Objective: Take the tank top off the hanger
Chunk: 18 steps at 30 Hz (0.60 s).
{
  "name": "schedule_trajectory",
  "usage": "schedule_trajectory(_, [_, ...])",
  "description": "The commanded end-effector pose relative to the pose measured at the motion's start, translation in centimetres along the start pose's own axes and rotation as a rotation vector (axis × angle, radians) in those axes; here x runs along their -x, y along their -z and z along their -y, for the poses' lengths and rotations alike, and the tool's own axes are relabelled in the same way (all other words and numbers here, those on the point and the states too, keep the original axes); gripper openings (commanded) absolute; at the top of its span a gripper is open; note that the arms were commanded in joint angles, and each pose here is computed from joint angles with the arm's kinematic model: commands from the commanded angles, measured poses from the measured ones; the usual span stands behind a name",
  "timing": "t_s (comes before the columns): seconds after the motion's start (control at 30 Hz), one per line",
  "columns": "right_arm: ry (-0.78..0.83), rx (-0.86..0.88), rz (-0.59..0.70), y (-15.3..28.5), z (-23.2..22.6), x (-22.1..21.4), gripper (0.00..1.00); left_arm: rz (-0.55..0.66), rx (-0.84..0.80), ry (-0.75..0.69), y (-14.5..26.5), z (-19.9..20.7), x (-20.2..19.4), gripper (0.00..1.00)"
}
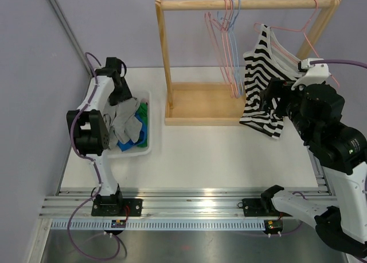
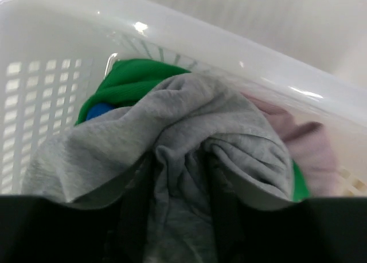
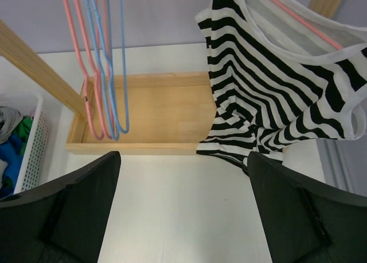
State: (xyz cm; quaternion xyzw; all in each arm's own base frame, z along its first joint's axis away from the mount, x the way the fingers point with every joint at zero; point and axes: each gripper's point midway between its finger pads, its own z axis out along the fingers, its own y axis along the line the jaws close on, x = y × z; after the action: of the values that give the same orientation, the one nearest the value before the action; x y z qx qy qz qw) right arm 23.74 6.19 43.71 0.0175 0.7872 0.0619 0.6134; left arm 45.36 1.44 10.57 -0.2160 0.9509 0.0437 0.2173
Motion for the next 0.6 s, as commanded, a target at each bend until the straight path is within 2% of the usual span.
schedule_trajectory(0.0, [0.019, -0.1, 0.054, 0.2, 1.6, 2.4, 0.99, 0.114, -0.09, 0.024, 7.2, 0.3, 1.8, 0.63])
schedule_trajectory(0.1, [0.038, -0.14, 0.072, -0.3, 1.8, 3.9, 1.0, 0.193, -0.141, 0.02, 11.2, 0.1, 2.6, 0.83])
schedule_trajectory(0.13, [0.044, -0.152, 0.076, -0.4, 1.9, 4.4, 1.0, 0.217, -0.159, 0.019, 12.4, 0.2, 2.9, 0.92])
schedule_trajectory(0.2, [0.071, -0.178, 0.09, -0.7, 2.0, 5.8, 0.99, 0.275, -0.204, 0.012, 15.4, 0.1, 3.4, 0.99])
schedule_trajectory(0.33, [0.105, -0.254, 0.089, -1.9, 4.1, 8.3, 1.0, 0.369, -0.275, 0.011, 20.1, -0.1, 3.3, 0.99])
schedule_trajectory(0.37, [0.091, -0.171, 0.094, -1.4, 3.4, 9.3, 0.99, 0.385, -0.29, 0.006, 21.0, -0.1, 3.0, 0.99])
schedule_trajectory(0.4, [0.094, -0.173, 0.046, -3.4, 3.6, 9.0, 1.0, 0.438, -0.322, -0.001, 23.2, -0.1, 2.6, 0.99])
schedule_trajectory(0.47, [0.155, -0.207, 0.026, -4.4, 5.0, 9.5, 0.99, 0.458, -0.371, -0.019, 24.0, 0.2, 0.9, 0.99])
schedule_trajectory(0.5, [0.171, -0.216, 0.002, -5.9, 5.3, 9.2, 1.0, 0.519, -0.426, -0.038, 26.6, 0.3, -0.4, 0.99])
schedule_trajectory(0.57, [0.144, -0.243, 0.001, -7.3, 7.1, 9.6, 0.99, 0.524, -0.454, -0.061, 26.1, 0.6, -2.8, 0.99])
